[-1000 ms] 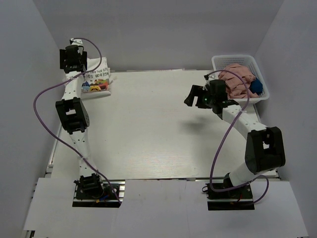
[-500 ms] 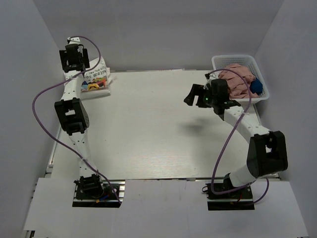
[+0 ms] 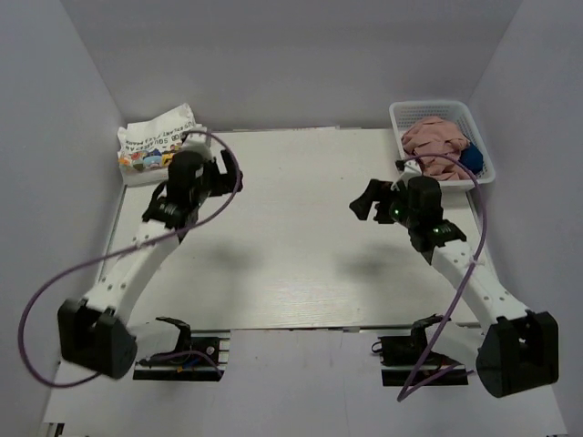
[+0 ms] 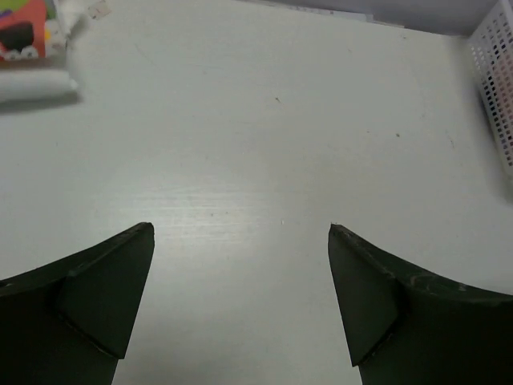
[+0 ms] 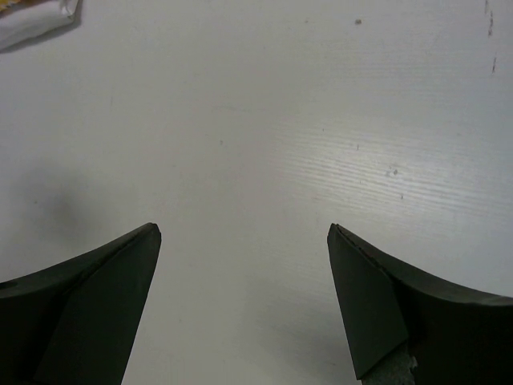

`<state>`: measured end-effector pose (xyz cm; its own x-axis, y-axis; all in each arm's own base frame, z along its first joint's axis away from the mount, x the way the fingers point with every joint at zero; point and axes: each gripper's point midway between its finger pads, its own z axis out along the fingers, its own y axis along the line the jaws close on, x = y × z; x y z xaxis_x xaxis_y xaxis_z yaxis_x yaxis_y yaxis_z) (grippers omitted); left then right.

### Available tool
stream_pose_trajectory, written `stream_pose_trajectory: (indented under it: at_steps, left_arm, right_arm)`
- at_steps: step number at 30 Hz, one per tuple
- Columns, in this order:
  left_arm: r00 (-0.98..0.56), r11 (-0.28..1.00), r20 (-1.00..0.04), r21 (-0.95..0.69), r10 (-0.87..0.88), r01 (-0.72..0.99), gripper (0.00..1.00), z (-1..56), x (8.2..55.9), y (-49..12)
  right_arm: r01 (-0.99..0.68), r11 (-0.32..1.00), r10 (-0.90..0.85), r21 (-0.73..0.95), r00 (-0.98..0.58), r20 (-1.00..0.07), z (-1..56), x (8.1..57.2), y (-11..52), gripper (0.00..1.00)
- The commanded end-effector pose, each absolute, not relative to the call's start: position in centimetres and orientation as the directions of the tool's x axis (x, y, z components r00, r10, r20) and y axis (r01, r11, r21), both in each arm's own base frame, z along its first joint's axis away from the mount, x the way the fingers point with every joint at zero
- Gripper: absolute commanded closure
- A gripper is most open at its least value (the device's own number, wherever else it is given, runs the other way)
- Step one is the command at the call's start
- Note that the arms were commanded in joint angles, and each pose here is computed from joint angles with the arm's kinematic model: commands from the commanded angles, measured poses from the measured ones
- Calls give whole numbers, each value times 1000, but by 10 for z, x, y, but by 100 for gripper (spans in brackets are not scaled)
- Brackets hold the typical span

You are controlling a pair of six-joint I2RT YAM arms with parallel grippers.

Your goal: Fold and stack the t-shirts

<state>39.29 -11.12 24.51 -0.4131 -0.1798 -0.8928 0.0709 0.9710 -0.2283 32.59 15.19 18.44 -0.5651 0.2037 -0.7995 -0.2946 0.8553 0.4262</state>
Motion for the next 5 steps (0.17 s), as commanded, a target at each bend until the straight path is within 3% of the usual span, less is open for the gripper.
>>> stream_pose_trajectory:
  at_steps: [1, 5]
  left_arm:
    - [-395, 934, -853, -354, -341, -43, 1, 224, 365, -98]
    - [-469, 943, -822, -320, -322, -87, 1, 216, 350, -98]
  right_arm:
    - [-257, 866, 243, 429, -533, -810, 183, 312, 140, 10]
    - [-260, 856, 261, 447, -530, -807, 179, 294, 138, 10]
